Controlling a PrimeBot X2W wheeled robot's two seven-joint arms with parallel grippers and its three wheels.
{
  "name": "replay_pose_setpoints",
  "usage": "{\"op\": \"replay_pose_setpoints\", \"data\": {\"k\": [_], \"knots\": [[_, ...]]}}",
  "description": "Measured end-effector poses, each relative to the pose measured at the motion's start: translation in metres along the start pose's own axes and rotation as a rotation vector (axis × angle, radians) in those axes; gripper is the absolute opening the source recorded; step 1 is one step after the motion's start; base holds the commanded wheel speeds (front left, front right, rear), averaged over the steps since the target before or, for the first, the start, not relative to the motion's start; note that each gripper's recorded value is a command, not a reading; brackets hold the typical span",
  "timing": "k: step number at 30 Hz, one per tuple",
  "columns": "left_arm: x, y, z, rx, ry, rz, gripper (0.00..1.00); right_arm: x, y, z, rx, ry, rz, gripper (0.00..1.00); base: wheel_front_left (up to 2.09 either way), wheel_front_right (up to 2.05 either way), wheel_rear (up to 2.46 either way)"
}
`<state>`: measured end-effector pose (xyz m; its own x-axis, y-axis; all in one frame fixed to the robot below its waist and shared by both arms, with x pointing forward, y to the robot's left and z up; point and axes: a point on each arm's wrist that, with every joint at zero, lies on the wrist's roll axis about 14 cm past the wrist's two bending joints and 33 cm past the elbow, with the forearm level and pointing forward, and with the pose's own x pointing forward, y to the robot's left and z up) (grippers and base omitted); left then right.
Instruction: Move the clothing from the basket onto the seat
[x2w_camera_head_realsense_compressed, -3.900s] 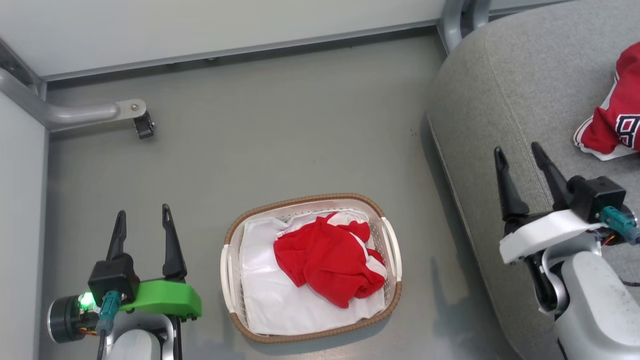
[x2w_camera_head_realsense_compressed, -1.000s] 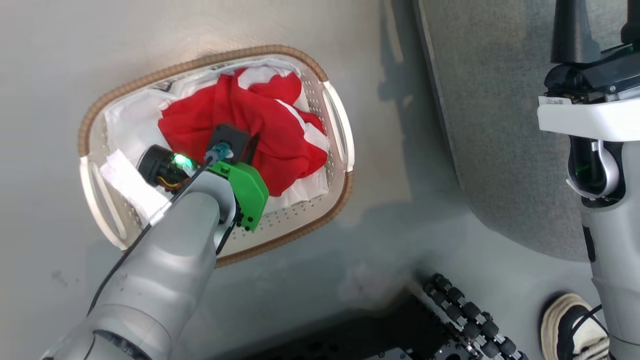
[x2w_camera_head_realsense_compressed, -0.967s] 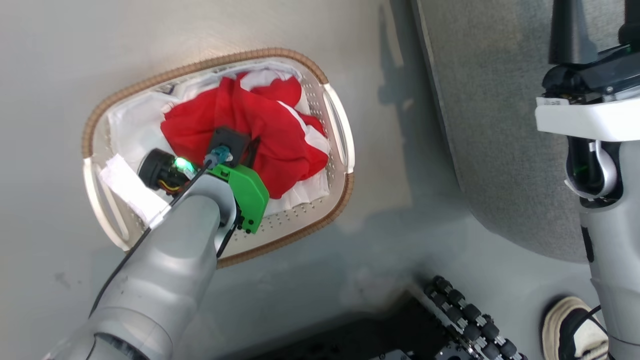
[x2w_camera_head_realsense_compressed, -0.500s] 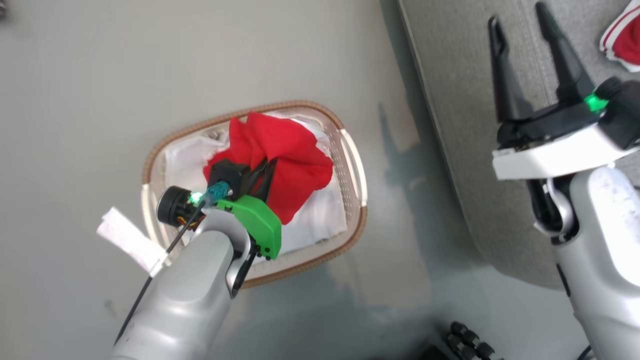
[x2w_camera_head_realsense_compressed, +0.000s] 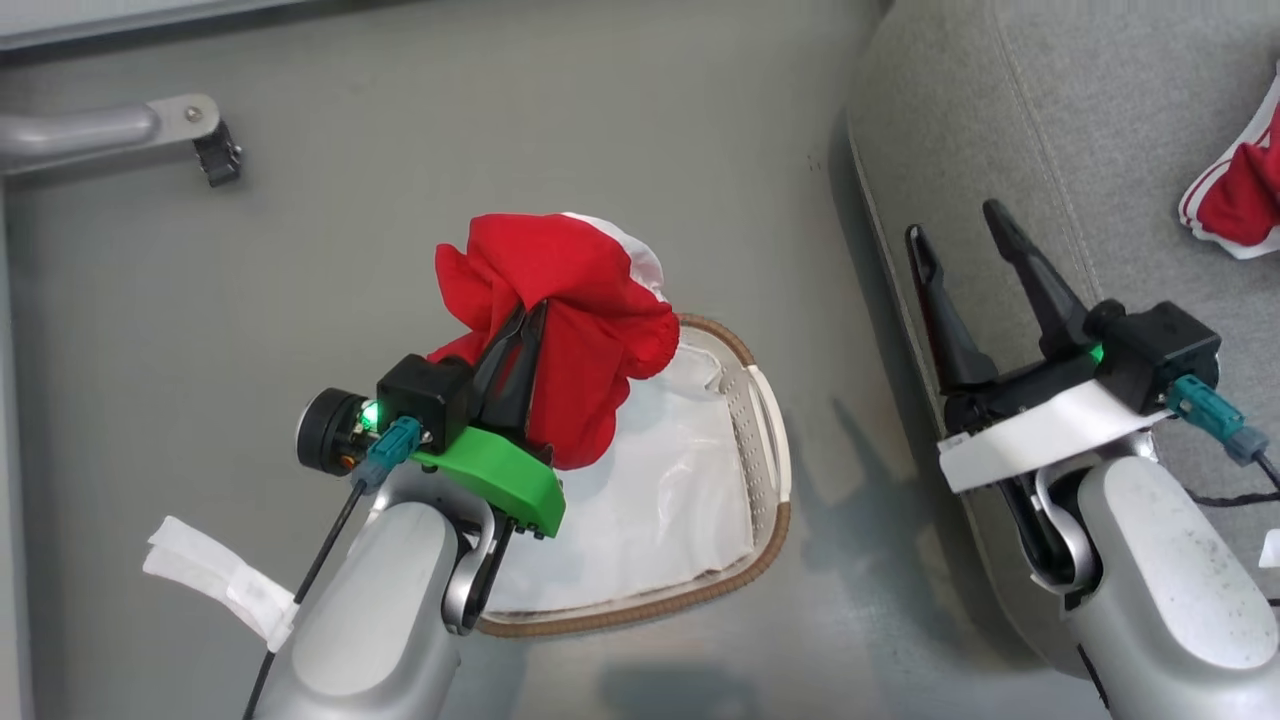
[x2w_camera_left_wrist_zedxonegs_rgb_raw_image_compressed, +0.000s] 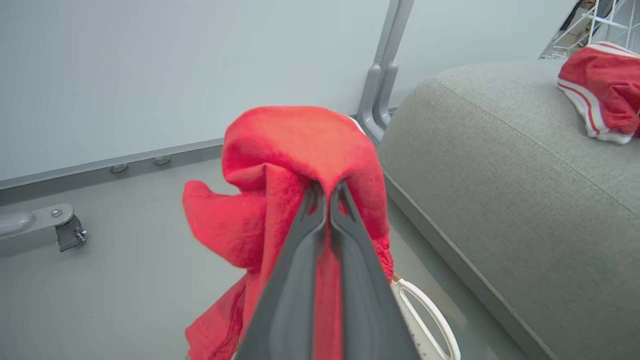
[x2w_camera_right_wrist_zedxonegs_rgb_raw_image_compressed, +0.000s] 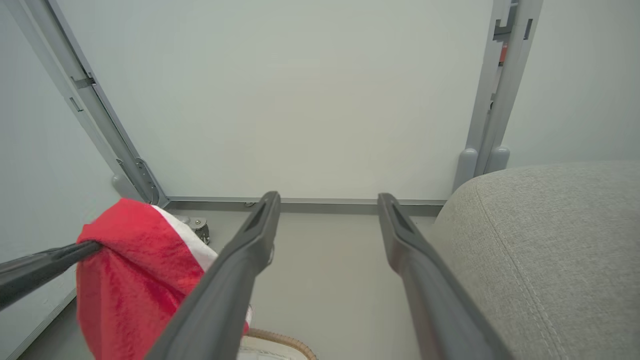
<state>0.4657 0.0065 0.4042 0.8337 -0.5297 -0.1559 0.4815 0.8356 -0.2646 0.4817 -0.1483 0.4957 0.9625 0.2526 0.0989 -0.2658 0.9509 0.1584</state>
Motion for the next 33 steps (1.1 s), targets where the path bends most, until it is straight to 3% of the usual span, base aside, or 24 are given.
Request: {"op": "replay_pose_setpoints", "data": {"k": [11,16,27,33], "knots": [[-0.033,-0.018,0.113,0.101,-0.307,-0.003,0.0,-0.027,0.04,0.009,0.037,0.005,0.058,1.0,0.0,0.0,0.0],[-0.049,-0.035,0.154,0.129,-0.424,-0.03,0.0,-0.037,0.076,0.009,0.024,0.019,0.156,1.0,0.0,0.0,0.0],[-0.067,-0.065,0.168,0.153,-0.472,-0.102,0.0,-0.013,0.197,0.04,-0.029,-0.067,0.523,1.0,0.0,0.0,0.0],[-0.073,-0.083,0.16,0.131,-0.455,-0.155,0.0,0.0,0.226,0.037,-0.087,-0.06,0.599,1.0,0.0,0.0,0.0]]}}
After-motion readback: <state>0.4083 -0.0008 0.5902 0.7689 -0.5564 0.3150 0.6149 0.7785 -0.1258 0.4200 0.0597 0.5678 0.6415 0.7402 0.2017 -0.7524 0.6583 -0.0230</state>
